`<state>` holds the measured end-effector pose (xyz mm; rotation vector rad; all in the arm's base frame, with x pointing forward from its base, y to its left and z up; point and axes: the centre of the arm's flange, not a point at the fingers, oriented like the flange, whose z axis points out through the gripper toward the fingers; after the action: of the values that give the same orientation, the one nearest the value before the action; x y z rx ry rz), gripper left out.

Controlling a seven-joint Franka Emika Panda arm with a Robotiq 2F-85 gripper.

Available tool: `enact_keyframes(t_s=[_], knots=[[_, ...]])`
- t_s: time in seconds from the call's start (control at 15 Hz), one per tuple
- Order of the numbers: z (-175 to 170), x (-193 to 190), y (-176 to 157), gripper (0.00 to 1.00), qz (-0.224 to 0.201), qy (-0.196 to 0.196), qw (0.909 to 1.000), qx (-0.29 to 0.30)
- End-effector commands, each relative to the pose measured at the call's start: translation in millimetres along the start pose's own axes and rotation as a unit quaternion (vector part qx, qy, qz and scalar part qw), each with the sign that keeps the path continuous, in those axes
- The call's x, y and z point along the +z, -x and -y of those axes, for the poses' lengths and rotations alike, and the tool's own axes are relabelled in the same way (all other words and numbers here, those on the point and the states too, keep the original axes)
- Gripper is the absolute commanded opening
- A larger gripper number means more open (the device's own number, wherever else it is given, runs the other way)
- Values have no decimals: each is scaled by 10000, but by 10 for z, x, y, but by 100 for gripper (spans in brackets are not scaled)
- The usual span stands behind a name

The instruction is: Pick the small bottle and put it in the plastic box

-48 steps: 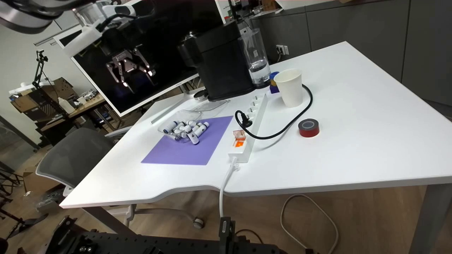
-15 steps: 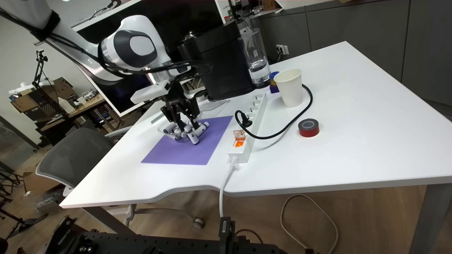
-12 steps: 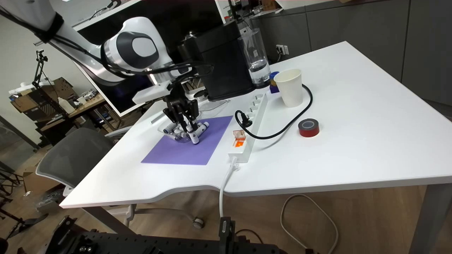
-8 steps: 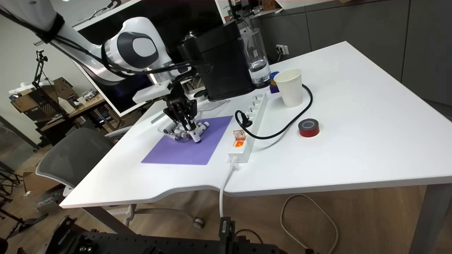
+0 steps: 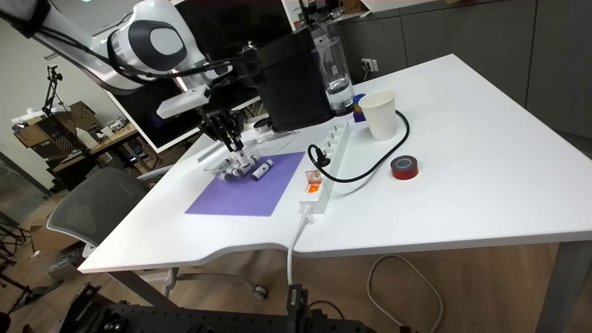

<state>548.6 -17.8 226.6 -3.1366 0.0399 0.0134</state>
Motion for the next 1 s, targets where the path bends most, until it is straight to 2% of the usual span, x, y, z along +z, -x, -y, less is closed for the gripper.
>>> enact_keyframes(t_s=[0.0,0.33,0.53,0.73,0.93], knots=[[187,-347,4,7,-298,-30,9995,-117],[207,-670,101,7,2,141,9990,427],[149,-816,187,7,167,109,9972,725],[161,-899,149,7,84,79,9975,695],[184,-814,-25,7,12,-18,9985,539]])
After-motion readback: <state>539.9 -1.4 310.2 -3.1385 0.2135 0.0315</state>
